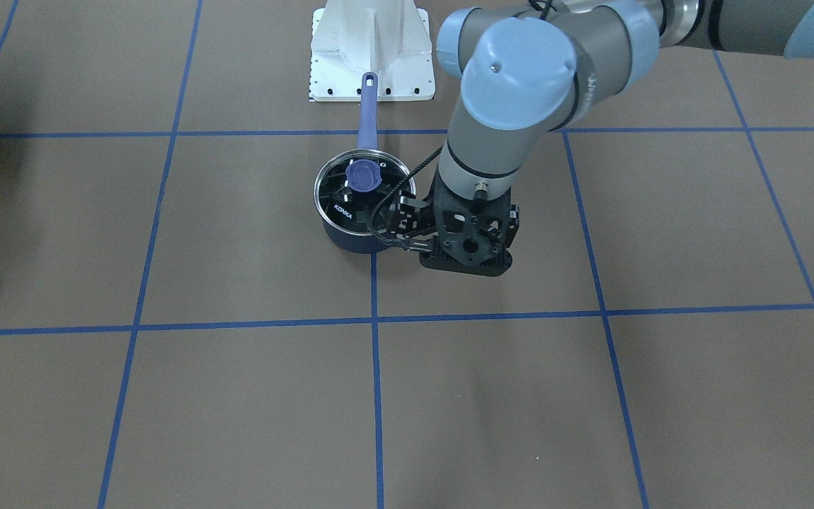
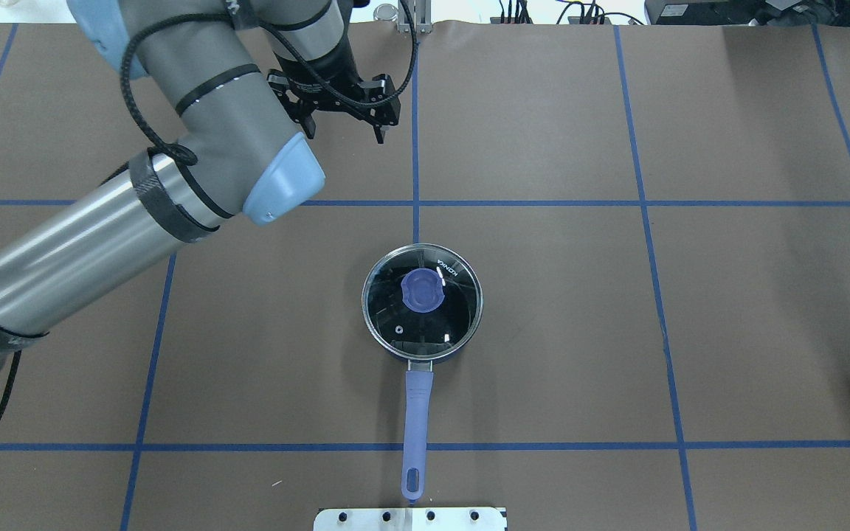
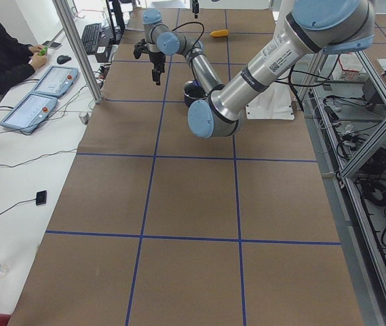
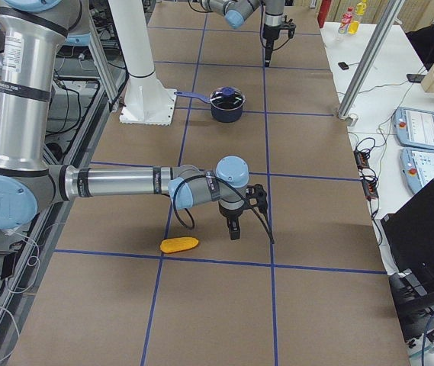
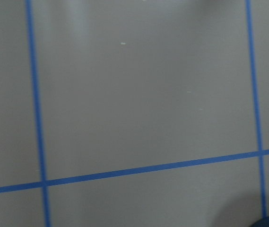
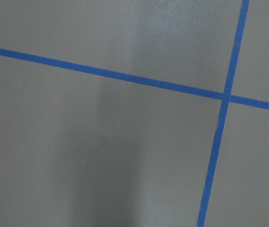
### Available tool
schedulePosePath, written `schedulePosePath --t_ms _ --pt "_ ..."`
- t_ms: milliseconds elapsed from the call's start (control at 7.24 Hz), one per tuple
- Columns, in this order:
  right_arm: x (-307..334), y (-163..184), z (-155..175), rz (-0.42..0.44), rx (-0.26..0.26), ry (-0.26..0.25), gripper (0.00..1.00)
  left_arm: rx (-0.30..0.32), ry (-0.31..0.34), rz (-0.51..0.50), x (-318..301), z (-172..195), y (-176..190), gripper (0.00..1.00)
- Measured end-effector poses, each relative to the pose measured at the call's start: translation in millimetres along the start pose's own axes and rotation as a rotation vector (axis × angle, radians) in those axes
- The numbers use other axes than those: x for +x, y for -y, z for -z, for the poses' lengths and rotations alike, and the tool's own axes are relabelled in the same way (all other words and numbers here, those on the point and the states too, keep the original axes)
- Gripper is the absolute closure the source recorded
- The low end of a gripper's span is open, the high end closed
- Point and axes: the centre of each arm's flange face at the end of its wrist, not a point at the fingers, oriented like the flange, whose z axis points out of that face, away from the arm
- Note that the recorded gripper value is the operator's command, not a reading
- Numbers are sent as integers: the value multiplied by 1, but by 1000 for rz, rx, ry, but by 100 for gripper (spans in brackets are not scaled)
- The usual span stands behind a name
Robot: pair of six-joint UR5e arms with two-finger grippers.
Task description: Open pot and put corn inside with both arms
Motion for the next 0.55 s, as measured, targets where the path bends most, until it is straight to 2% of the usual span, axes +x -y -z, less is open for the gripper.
schedulePosePath --t_ms 138,553 --pt "-1 -18 -7 28 3 4 0 -4 -6 -20 25 -5 -11 1" --pt "-3 -53 -28 58 -39 9 0 -38 -5 -88 70 -36 -44 1"
